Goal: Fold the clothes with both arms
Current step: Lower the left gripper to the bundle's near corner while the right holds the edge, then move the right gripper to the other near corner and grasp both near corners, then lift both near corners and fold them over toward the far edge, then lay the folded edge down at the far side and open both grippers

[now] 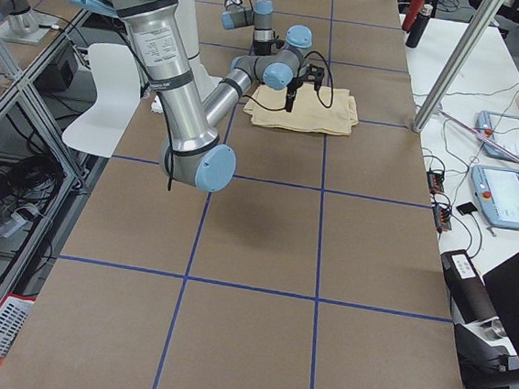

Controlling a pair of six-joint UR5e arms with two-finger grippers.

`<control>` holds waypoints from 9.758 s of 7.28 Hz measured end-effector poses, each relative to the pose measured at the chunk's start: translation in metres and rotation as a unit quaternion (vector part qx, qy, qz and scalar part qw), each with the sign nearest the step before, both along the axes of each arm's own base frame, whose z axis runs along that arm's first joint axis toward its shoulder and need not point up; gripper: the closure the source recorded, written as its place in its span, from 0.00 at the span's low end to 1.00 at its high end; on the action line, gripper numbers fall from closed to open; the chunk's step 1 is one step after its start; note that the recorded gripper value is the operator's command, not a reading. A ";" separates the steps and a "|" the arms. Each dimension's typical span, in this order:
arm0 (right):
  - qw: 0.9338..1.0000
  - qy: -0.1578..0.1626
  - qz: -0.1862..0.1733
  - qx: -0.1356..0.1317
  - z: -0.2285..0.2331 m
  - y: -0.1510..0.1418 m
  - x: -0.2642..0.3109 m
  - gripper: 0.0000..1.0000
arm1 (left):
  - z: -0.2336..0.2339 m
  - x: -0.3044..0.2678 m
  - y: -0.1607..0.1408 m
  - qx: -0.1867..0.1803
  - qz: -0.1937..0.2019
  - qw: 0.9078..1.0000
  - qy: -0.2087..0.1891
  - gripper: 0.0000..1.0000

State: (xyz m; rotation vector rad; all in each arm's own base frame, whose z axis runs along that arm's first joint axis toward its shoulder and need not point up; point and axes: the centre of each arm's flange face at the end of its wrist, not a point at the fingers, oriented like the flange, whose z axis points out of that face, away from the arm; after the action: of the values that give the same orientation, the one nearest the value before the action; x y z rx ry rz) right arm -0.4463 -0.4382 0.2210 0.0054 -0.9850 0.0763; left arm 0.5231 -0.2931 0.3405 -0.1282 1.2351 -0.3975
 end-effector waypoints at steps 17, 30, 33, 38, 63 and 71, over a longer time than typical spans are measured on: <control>0.968 0.059 0.166 -0.181 0.026 0.168 -0.167 0.00 | -0.019 -0.005 0.002 -0.001 0.005 1.000 0.003 1.00; 0.965 0.060 0.175 -0.187 0.021 0.153 -0.166 1.00 | -0.020 -0.005 0.003 0.000 0.006 1.000 0.004 1.00; 0.967 0.040 0.155 -0.198 0.011 0.160 -0.138 1.00 | -0.039 -0.016 0.008 0.001 0.010 1.000 0.011 1.00; 0.971 0.025 0.088 -0.219 0.005 0.209 -0.111 1.00 | -0.075 -0.015 0.075 0.007 0.085 0.996 0.038 1.00; 0.970 0.004 0.212 -0.122 -0.020 -0.136 -0.148 0.81 | -0.030 -0.046 -0.254 0.040 -0.034 0.998 -0.039 0.64; 0.983 0.021 0.177 -0.045 -0.016 -0.145 -0.141 0.01 | -0.027 -0.099 -0.272 0.059 -0.056 0.996 -0.032 0.01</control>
State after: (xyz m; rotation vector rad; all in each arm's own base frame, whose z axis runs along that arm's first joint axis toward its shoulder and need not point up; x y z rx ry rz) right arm -0.5876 -0.5830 0.2045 0.1000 -0.9287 0.4455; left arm 0.4243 -0.5652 0.3138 0.0555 1.2021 -0.4221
